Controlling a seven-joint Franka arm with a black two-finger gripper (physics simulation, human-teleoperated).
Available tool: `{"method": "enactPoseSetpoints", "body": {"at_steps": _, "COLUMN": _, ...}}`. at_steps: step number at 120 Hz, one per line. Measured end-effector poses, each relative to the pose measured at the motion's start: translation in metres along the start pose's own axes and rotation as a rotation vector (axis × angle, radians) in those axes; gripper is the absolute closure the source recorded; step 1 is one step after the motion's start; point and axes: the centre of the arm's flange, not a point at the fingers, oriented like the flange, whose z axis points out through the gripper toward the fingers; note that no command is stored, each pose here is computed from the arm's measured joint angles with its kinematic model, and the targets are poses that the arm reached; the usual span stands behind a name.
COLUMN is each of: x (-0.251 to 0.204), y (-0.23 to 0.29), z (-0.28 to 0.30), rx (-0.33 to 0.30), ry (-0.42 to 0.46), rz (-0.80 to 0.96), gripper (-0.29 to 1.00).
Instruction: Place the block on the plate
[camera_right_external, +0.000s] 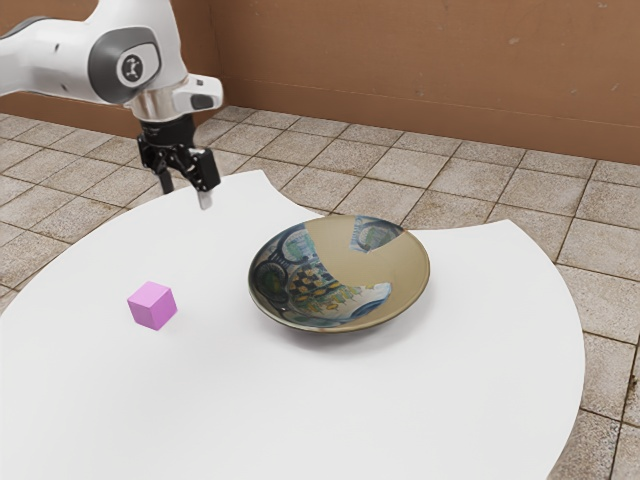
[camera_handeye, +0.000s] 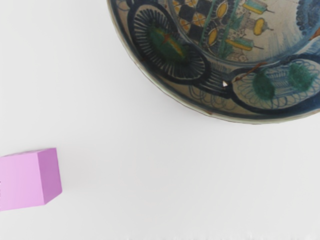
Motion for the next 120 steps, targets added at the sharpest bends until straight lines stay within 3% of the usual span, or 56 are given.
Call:
{"method": "enactPoseSetpoints", "body": {"at_steps": 18, "x": 0.003, "y": -0.012, "z": 0.017, "rx": -0.005, "ry": -0.027, "rz": -0.005, "gripper": 0.00}}
{"method": "enactPoseSetpoints", "body": {"at_steps": 47, "x": -0.015, "y": -0.083, "z": 0.114, "rx": -0.049, "ry": -0.111, "rz": -0.129, "gripper": 0.00}}
{"method": "enactPoseSetpoints", "body": {"at_steps": 72, "x": -0.036, "y": -0.124, "z": 0.174, "rx": -0.043, "ry": -0.085, "rz": -0.172, "gripper": 0.00}}
{"method": "enactPoseSetpoints", "body": {"at_steps": 120, "x": -0.026, "y": -0.170, "z": 0.251, "rx": 0.014, "ry": 0.005, "rz": -0.092, "gripper": 0.00}}
